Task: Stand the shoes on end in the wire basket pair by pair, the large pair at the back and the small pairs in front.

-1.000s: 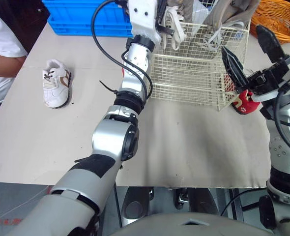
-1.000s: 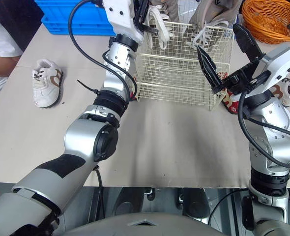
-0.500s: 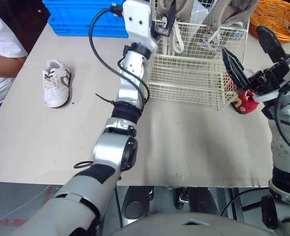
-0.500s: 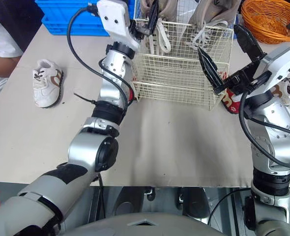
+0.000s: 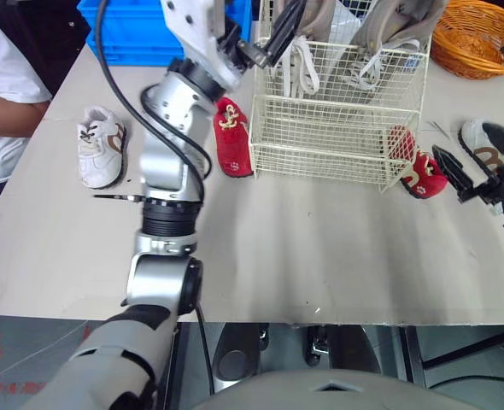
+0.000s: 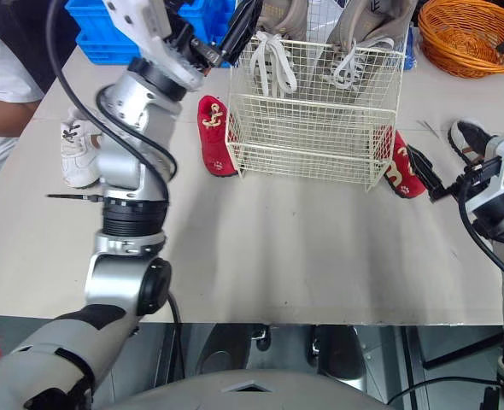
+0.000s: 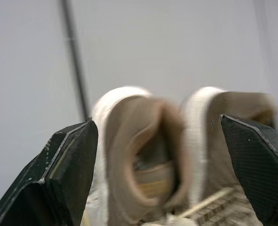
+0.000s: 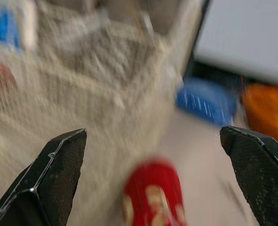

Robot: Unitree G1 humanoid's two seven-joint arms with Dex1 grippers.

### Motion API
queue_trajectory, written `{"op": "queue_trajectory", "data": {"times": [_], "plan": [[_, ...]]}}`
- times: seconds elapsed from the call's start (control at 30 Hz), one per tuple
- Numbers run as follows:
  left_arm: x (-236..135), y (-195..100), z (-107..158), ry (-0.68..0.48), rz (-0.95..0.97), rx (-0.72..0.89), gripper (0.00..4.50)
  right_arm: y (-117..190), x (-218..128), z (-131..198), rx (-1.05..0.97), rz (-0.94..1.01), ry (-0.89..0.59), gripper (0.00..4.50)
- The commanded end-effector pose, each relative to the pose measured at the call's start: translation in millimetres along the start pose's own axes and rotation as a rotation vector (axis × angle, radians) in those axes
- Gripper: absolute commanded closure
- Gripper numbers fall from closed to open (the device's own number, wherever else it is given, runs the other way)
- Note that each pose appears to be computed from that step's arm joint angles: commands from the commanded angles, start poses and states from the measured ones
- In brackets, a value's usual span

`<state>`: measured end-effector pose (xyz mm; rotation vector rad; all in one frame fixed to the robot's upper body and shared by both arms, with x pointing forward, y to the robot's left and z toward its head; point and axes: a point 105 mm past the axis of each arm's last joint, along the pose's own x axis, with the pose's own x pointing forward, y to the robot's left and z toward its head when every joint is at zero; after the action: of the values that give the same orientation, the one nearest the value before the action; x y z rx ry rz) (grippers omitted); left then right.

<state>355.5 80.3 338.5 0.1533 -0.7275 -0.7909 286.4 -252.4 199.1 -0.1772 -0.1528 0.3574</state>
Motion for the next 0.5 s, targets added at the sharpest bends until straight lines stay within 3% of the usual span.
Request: {"op": "queue_trajectory", "data": {"times": [0.03, 0.13, 0.33, 0.5], "plan": [[-10.5, -20.4, 12.4, 0.057, -0.241, -0.076, 0.03, -4.4, -11.3, -9.9, 0.041, 0.013, 0.076, 0.0], [-36.5, -47.3, 7.7, 0.223, -0.522, -0.099, 0.03, -5.0, -18.2, -27.1, 0.074, 0.013, 0.14, 0.0], [-64.4, -69.4, 8.4, 0.448, -0.768, -0.191, 0.03, -1.3, -15.5, -44.8, 0.177, 0.04, 0.177, 0.0], [-67.9, -79.2, 5.8, 0.492, -0.835, -0.219, 0.03, -3.8, -4.0, -55.3, 0.225, 0.05, 0.188, 0.0]]}}
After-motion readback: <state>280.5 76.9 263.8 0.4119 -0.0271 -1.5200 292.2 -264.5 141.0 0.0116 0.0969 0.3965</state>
